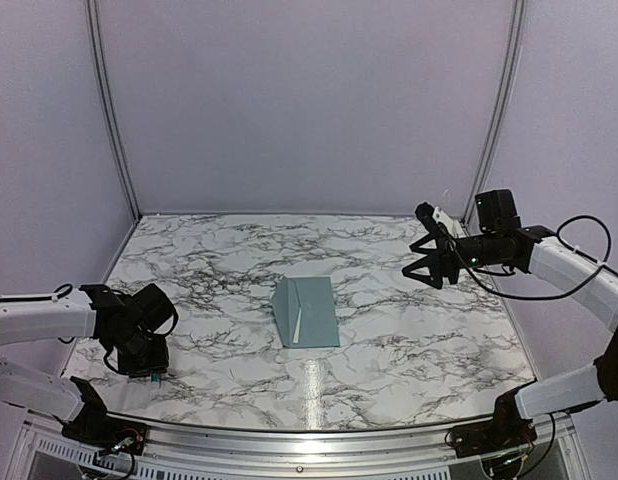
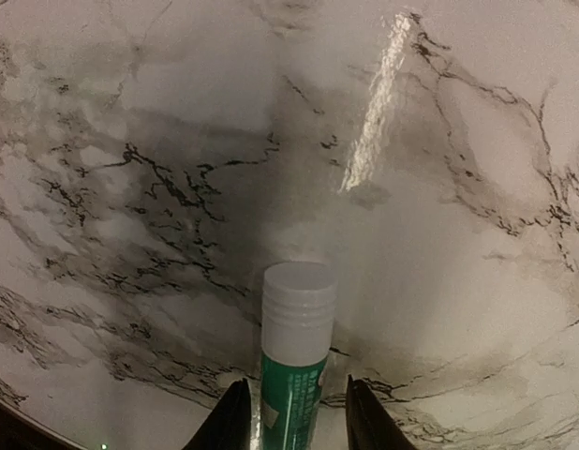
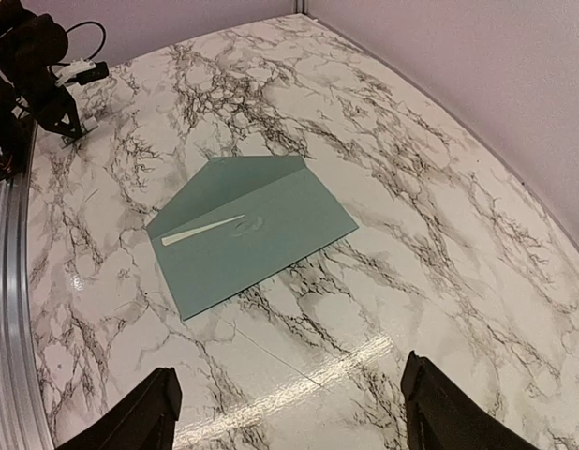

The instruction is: Place the letter into the envelope and seal it

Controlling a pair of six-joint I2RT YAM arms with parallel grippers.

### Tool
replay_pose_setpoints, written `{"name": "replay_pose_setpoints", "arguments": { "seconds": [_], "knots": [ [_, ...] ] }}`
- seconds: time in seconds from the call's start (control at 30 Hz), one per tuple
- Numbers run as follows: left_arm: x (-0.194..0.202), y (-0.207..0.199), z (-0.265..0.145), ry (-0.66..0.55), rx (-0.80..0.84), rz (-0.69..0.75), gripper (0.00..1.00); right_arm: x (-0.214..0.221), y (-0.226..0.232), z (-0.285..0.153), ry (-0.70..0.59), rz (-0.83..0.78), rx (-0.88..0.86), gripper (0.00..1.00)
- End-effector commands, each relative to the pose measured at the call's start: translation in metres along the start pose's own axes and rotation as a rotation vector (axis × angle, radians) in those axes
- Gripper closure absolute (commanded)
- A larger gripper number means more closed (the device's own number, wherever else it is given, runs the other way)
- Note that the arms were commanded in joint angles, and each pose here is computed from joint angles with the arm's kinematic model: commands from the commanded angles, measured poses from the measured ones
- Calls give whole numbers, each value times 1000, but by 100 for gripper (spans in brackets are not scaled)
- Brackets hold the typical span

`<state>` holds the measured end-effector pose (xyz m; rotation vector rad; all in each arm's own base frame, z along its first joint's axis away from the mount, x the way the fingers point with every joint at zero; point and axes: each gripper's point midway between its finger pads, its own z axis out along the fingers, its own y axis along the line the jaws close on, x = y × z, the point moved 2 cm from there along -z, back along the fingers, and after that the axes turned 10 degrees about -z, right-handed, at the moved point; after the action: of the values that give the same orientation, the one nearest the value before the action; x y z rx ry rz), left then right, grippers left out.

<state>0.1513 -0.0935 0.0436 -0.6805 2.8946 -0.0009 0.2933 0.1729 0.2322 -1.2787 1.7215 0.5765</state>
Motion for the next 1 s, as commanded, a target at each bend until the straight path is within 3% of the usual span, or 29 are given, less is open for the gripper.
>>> {"name": "replay_pose_setpoints", "arguments": {
  "seconds": [0.0, 0.3, 0.47, 0.57, 0.77, 0.97],
  "knots": [
    [8, 10, 7, 31, -50, 0, 67, -3, 5, 3, -6, -13, -37, 23],
    [10, 4, 8, 53, -25, 20, 84, -1, 9, 9, 7, -15, -61, 24],
    [6, -20, 3, 34, 41, 93, 91, 2, 9, 14, 22, -11, -73, 24],
    [-3, -56, -10, -29, 118, 197, 94, 2, 10, 17, 33, -18, -85, 25],
    [4, -164, -33, -147, 385, 493, 100, 2, 11, 31, 53, 4, -135, 26],
    [48, -239, -37, -101, 598, 766, 100, 0, 25, 50, 56, 53, -264, 28]
  ]
}}
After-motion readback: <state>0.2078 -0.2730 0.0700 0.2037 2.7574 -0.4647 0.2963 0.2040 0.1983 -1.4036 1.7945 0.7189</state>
